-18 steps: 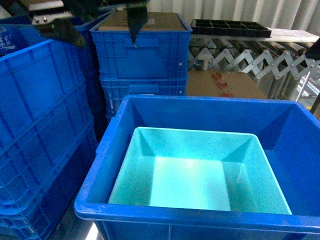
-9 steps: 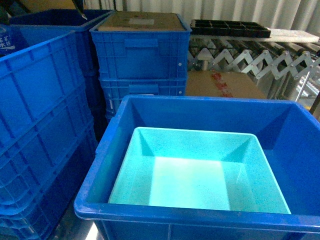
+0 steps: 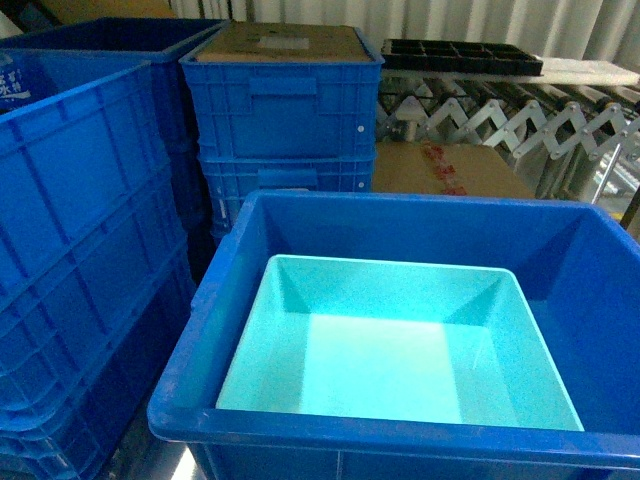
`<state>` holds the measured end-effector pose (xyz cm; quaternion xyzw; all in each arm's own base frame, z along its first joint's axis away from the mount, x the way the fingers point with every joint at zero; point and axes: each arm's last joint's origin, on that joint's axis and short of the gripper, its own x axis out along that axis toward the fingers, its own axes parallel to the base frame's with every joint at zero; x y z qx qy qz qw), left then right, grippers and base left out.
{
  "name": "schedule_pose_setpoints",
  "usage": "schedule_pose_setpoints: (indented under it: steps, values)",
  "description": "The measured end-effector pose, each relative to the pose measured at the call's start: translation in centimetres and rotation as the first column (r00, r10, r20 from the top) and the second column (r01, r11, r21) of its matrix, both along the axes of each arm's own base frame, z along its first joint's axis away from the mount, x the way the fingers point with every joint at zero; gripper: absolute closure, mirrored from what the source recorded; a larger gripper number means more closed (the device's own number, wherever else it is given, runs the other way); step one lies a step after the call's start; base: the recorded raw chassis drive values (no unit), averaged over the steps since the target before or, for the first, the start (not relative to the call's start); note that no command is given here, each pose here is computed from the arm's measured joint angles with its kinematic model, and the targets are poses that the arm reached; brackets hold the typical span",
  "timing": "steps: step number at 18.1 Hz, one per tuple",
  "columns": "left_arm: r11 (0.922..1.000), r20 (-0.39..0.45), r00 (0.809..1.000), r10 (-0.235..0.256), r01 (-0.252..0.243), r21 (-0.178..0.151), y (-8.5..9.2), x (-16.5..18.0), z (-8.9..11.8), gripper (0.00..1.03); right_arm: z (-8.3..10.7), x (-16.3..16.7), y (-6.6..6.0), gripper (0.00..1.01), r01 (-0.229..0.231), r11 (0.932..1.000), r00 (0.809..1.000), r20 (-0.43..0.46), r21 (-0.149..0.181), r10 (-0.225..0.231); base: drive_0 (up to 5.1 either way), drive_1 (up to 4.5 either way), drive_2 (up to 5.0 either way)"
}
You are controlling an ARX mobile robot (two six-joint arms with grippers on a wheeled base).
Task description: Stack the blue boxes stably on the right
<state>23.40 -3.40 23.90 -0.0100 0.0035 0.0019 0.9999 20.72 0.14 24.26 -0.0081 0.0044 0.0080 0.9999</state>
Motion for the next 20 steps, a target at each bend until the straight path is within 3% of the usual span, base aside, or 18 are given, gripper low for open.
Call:
schedule_pose_setpoints:
  steps: [1,3,7,9,10,19,20]
  values:
    - [1.0000,-0.004,1.000,-0.005,0.005,0.004,0.5,-1.2,-1.0,1.00,-0.7,-0.9,0.0,1.00,0.006,1.0000,1.000,0.010,-0.001,-0.006,0.0,0.00,0.0]
    - [1.0000,0.008,1.000,0.006,-0.006,0.003,1.4,-3.2,-2.3,1.01,-2.3,-2.5,-0.1,1.00,0.016,0.9999,1.000,0.012,0.005,-0.016,0.0,0.00,0.0]
    - [0.9998,0.001,1.000,-0.018,0.018,0.004,2.8,-6.4,-4.5,1.01,-4.6,-5.1,-0.1,1.00,0.016,0.9999,1.000,0.008,0.005,-0.016,0.0,0.00,0.0]
    - [0.9999,-0.004,1.000,0.010,-0.010,0.003,3.5,-7.6,-5.3,1.01,-5.5,-6.0,-0.1,1.00,0.016,0.9999,1.000,0.000,0.005,-0.016,0.0,0.00,0.0]
    - [1.0000,-0.004,1.000,-0.007,0.007,0.003,3.4,-8.0,-5.6,1.01,-5.7,-6.4,-0.1,1.00,0.016,0.9999,1.000,0.003,0.005,-0.016,0.0,0.00,0.0]
    - [1.0000,-0.004,1.000,-0.006,0.006,0.003,3.4,-9.9,-6.4,1.01,-6.6,-7.9,-0.1,1.00,0.016,0.9999,1.000,0.007,0.005,-0.016,0.0,0.00,0.0]
    - [1.0000,0.026,1.000,-0.006,0.006,0.003,3.4,-10.2,-6.9,1.01,-6.9,-8.2,-0.1,1.00,0.016,0.9998,1.000,0.026,0.006,-0.016,0.0,0.00,0.0]
